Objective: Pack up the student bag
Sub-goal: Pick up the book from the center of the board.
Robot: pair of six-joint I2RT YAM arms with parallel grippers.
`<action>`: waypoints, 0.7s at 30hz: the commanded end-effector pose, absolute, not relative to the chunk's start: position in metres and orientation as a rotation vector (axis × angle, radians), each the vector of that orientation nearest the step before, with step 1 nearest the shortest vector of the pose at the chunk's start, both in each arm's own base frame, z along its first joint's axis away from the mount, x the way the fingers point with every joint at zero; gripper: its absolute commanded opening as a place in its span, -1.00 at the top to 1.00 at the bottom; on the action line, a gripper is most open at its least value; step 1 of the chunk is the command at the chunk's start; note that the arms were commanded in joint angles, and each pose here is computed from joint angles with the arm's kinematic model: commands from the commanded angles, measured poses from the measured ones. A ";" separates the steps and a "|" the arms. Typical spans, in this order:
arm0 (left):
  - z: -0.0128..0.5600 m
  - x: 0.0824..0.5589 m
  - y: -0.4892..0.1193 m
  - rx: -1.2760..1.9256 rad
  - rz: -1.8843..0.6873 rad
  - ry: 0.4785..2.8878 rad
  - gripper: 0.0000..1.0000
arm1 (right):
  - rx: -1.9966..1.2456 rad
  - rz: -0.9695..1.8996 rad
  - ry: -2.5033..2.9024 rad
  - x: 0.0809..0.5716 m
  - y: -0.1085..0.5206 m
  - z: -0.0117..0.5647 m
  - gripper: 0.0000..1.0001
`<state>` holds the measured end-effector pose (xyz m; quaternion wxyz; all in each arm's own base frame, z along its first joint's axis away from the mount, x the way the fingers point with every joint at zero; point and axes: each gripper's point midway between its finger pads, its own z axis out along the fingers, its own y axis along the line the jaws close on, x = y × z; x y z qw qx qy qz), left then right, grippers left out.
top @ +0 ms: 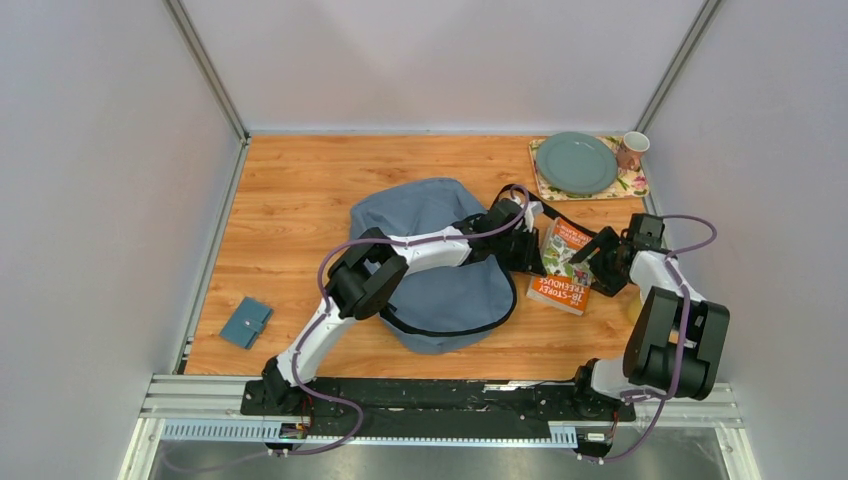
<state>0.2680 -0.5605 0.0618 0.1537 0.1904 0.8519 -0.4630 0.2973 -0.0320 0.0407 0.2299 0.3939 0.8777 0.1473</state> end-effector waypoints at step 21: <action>0.341 0.252 -0.492 0.722 -1.390 1.704 1.00 | 0.849 0.696 2.061 0.245 0.011 0.211 -0.71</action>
